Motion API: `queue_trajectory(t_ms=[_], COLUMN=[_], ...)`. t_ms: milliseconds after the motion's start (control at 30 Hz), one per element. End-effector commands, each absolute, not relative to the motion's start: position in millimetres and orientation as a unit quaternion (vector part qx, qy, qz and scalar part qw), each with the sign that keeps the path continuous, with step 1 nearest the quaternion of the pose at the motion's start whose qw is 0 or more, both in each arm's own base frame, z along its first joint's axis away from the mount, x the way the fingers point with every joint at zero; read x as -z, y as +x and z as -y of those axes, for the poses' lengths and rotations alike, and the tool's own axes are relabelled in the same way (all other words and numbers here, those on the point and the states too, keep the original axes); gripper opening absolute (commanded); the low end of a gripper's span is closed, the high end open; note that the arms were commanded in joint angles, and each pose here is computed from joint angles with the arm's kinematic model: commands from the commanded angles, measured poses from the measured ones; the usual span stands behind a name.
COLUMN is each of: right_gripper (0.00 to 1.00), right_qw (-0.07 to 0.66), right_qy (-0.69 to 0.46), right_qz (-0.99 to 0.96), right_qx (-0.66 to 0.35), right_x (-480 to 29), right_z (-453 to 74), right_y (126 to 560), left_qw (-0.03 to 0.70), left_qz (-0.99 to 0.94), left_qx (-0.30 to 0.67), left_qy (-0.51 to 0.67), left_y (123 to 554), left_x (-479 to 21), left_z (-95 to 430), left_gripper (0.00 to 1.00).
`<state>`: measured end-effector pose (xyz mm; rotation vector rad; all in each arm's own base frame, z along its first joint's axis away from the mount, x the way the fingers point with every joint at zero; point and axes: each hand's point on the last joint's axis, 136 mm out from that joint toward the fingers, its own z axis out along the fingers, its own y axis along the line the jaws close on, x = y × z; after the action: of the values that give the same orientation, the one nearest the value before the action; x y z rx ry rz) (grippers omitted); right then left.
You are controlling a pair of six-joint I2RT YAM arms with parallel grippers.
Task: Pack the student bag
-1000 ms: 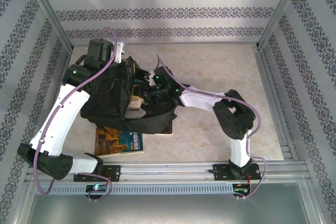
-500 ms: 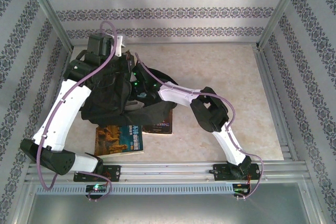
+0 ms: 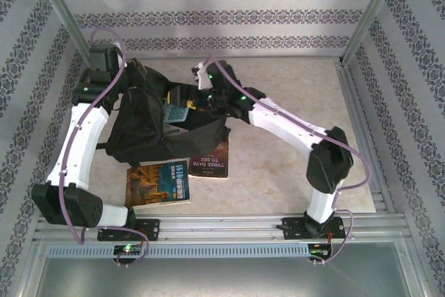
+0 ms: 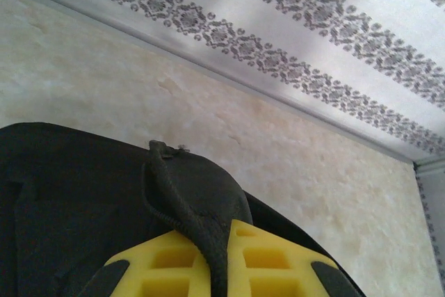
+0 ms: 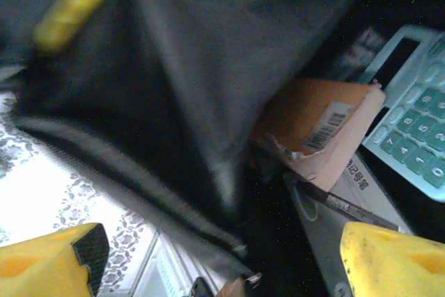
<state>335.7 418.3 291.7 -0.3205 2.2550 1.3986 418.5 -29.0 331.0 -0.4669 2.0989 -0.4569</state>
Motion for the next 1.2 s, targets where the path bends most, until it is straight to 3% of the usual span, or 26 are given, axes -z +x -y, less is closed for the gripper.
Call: queue_trajectory(t_ms=[0, 233, 467, 633, 700, 767, 867, 1000, 1167], right_gripper=[0.86, 0.85, 0.82, 0.82, 0.81, 0.8, 0.78, 0.71, 0.6], right_qw=[0.259, 0.265, 0.213, 0.163, 0.144, 0.13, 0.11, 0.089, 0.055], right_qy=[-0.132, -0.102, -0.065, -0.056, -0.049, -0.043, -0.031, -0.019, 0.0], right_qz=[-0.84, -0.861, -0.894, -0.922, -0.929, -0.935, -0.941, -0.946, -0.943], right_qx=[-0.458, -0.421, -0.389, -0.347, -0.336, -0.327, -0.318, -0.311, -0.328], right_x=[-287, -271, -212, -160, -142, -128, -110, -85, -63], right_z=[-393, -356, -323, -308, -301, -295, -286, -277, -280], right_y=[337, 339, 333, 322, 318, 314, 309, 303, 297], left_qw=[0.553, 0.571, 0.564, 0.479, 0.449, 0.436, 0.434, 0.405, 0.328], left_qz=[-0.787, -0.779, -0.791, -0.839, -0.852, -0.852, -0.853, -0.864, -0.894], left_qx=[0.173, 0.142, 0.122, 0.191, 0.216, 0.244, 0.256, 0.28, 0.298], left_qy=[-0.212, -0.217, -0.202, -0.175, -0.16, -0.154, -0.134, -0.101, -0.068], left_y=[443, 457, 469, 486, 482, 471, 444, 400, 342], left_x=[-392, -404, -397, -337, -317, -311, -313, -302, -229], left_z=[-1, -23, -26, 12, 33, 48, 66, 99, 140], left_gripper=[0.0, 0.0, 0.01, 0.15, 0.31, 0.44, 0.52, 0.53, 0.48])
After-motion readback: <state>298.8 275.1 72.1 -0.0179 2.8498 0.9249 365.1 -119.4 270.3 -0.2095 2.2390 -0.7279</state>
